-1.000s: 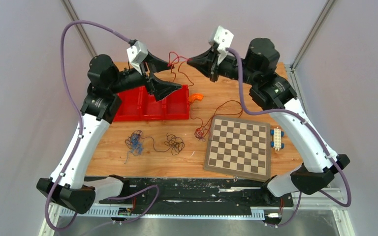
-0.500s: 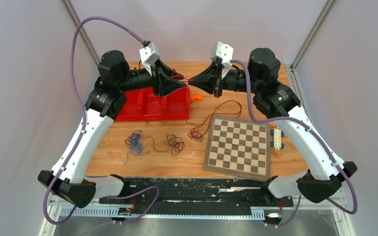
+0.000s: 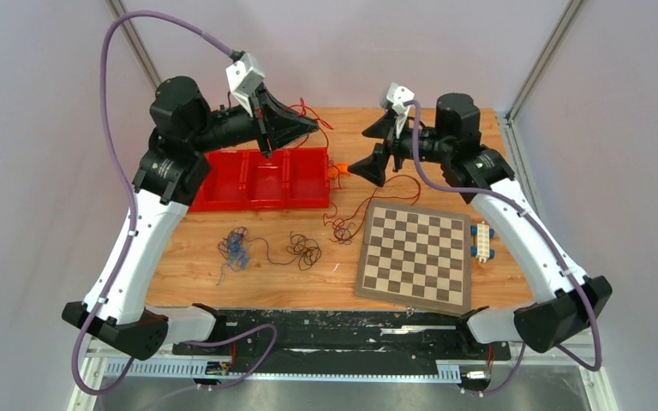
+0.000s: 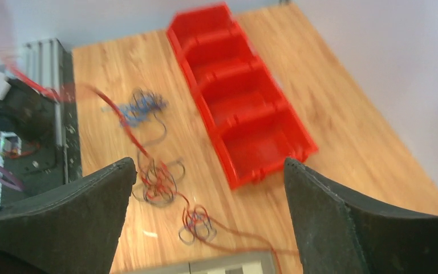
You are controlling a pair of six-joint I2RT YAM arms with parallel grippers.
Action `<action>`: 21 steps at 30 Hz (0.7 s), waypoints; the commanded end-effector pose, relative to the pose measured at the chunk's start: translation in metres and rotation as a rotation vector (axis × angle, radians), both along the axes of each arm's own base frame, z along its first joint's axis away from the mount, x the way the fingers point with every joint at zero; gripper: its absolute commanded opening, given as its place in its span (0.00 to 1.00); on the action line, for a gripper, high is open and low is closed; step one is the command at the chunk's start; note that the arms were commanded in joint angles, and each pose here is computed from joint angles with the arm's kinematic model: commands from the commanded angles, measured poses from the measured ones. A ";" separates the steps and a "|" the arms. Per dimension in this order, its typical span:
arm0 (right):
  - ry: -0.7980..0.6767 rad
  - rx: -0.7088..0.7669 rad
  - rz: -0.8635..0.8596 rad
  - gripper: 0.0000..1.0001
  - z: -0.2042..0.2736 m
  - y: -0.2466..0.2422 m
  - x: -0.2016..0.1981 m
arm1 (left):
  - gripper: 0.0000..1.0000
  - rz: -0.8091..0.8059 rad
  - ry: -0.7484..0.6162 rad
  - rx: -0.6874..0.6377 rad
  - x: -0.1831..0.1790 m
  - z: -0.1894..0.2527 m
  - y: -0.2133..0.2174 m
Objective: Untangle the cables
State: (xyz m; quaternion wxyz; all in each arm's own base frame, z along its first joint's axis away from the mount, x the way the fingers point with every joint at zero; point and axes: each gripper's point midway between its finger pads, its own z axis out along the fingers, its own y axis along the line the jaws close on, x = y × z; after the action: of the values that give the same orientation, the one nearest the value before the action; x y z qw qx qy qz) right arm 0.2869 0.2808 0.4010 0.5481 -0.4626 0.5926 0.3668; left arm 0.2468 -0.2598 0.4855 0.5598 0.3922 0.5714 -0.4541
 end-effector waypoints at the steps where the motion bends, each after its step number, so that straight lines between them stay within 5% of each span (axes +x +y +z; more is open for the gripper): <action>1: 0.067 -0.134 -0.019 0.99 -0.086 -0.006 0.031 | 0.00 0.035 -0.063 -0.122 -0.010 0.058 0.006; 6: 0.192 -0.257 -0.006 0.92 -0.175 0.002 0.058 | 0.00 0.046 -0.067 -0.170 -0.010 0.081 0.007; 12: 0.438 -0.236 0.038 0.91 -0.253 0.029 0.063 | 0.00 0.108 -0.070 -0.216 0.003 0.093 0.010; 21: 0.656 -0.393 -0.061 0.57 -0.358 0.027 0.056 | 0.00 0.293 -0.152 -0.336 0.020 0.151 0.043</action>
State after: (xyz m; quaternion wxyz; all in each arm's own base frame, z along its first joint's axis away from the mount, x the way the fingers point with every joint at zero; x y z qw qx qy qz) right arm 0.3436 0.3112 0.0625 0.2510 -0.4073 0.7923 0.3787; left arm 0.2743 -0.2466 0.5740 0.6442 0.2832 0.5475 -0.4527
